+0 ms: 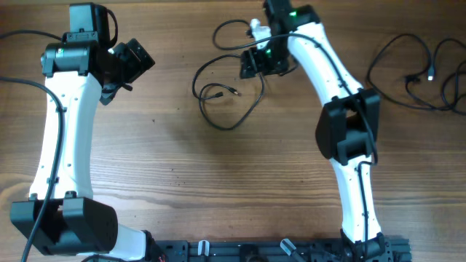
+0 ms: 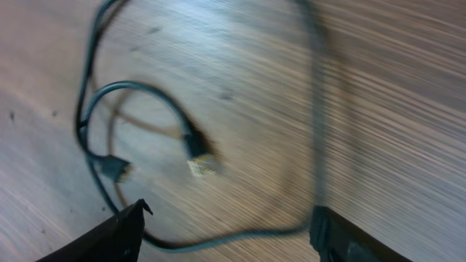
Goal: Untangle cables
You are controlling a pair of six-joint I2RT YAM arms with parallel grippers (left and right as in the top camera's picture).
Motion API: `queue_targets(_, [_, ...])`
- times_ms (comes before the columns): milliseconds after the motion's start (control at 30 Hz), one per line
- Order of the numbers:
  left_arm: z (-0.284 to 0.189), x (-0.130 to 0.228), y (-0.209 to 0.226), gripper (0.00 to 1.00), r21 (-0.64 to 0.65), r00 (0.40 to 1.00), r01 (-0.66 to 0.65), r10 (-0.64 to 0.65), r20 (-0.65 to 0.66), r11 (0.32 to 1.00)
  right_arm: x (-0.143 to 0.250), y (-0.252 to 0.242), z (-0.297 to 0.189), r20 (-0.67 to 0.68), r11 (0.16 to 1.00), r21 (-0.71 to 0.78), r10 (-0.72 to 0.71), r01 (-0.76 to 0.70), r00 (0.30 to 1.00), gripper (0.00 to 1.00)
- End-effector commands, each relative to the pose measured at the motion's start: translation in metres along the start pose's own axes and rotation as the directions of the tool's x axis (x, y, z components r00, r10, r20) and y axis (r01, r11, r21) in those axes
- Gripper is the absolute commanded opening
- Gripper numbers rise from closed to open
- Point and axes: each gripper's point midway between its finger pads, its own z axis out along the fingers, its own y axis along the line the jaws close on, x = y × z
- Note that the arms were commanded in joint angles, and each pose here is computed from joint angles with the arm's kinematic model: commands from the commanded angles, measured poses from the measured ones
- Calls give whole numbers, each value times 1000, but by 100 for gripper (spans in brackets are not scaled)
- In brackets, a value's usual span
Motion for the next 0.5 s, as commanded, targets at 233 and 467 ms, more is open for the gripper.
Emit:
queue_targets(233, [0,-12,10,100,-45,999,5,-3,45,999,-16,63,36,47,895,33,-446,444,894,81])
queue_targets(467, [-2,-32,41,100,-71,994,90,-85,73,993,-1,90,59,50,825,-102,-554,556,831,78])
